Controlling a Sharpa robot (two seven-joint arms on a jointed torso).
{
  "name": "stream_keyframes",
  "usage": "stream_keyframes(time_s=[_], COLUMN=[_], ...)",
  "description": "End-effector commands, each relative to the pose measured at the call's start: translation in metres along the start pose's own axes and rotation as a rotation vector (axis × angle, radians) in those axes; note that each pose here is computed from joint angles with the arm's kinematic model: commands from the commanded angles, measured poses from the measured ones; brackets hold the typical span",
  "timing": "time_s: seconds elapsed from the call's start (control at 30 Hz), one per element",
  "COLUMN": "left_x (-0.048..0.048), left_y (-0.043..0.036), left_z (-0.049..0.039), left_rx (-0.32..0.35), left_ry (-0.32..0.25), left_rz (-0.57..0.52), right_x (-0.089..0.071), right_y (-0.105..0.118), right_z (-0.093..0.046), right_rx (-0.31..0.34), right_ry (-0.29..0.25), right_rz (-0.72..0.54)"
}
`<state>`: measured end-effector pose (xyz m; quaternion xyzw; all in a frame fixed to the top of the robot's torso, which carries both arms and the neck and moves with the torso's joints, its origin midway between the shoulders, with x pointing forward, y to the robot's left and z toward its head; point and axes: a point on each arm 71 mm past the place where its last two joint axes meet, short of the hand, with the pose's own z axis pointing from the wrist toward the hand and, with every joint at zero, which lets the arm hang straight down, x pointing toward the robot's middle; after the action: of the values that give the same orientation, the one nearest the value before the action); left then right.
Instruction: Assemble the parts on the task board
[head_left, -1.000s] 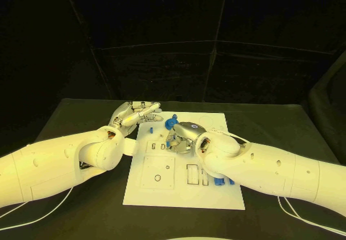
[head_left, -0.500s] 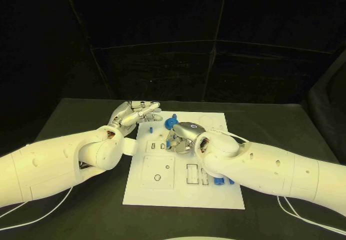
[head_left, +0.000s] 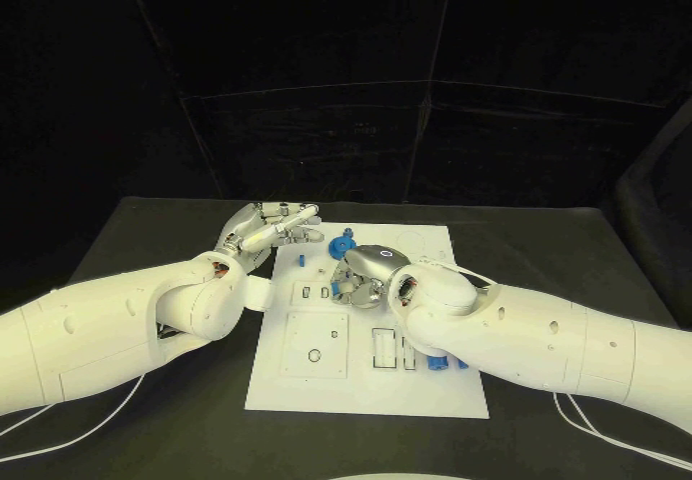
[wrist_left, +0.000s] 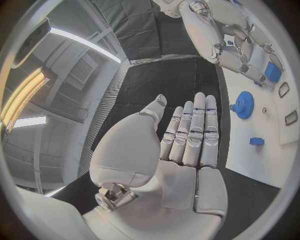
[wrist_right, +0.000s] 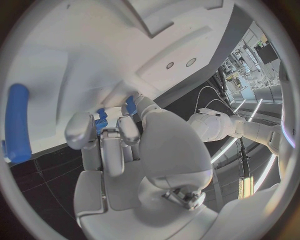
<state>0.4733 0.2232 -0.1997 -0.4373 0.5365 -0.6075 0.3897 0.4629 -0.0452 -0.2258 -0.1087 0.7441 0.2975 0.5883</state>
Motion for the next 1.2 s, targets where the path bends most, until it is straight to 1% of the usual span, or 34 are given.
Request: stream_keyframes(time_s=[0.03,0.37,0.47,0.57,0.6,0.67,0.77,0.87,0.9,0.97,1.07,1.17,1.2], left_x=[0.0013,0.0013,0.0013,0.0011,0.0007,-0.0002,-0.0034,-0.0089,-0.0105,-0.0131,-0.0154,-0.0143,-0.0134], left_y=[-0.0009,-0.0005,-0.0003,0.0,0.0003,0.0007,0.0021,0.0049,0.0061,0.0082,0.0094,0.0098,0.0104], left_z=[0.0008,0.0011,0.0011,0.0012,0.0013,0.0014,0.0013,0.0011,0.001,0.001,0.0024,0.0042,0.0047], left_rx=[0.0,-0.002,-0.006,-0.01,-0.013,-0.018,-0.037,-0.075,-0.094,-0.131,-0.204,-0.305,-0.353], left_ry=[0.01,0.01,0.01,0.008,0.007,0.006,0.01,0.026,0.035,0.047,0.086,0.151,0.181], left_rz=[-0.007,-0.007,-0.007,-0.006,-0.002,0.012,0.053,0.122,0.145,0.186,0.268,0.385,0.439], right_x=[0.002,0.0,-0.002,-0.004,-0.006,-0.008,-0.014,-0.022,-0.026,-0.034,-0.053,-0.075,-0.082], right_y=[-0.002,-0.001,0.0,0.001,0.002,0.004,0.007,0.006,0.004,-0.004,-0.026,-0.051,-0.06], right_z=[0.0,0.0,-0.001,-0.003,-0.005,-0.009,-0.019,-0.033,-0.038,-0.043,-0.051,-0.059,-0.062], right_rx=[0.015,0.017,0.017,0.007,-0.006,-0.038,-0.118,-0.199,-0.215,-0.221,-0.183,-0.121,-0.098], right_ry=[-0.004,-0.036,-0.06,-0.1,-0.13,-0.165,-0.212,-0.238,-0.241,-0.236,-0.207,-0.194,-0.196], right_rz=[-0.003,0.009,0.018,0.034,0.047,0.059,0.071,0.087,0.096,0.121,0.197,0.271,0.279])
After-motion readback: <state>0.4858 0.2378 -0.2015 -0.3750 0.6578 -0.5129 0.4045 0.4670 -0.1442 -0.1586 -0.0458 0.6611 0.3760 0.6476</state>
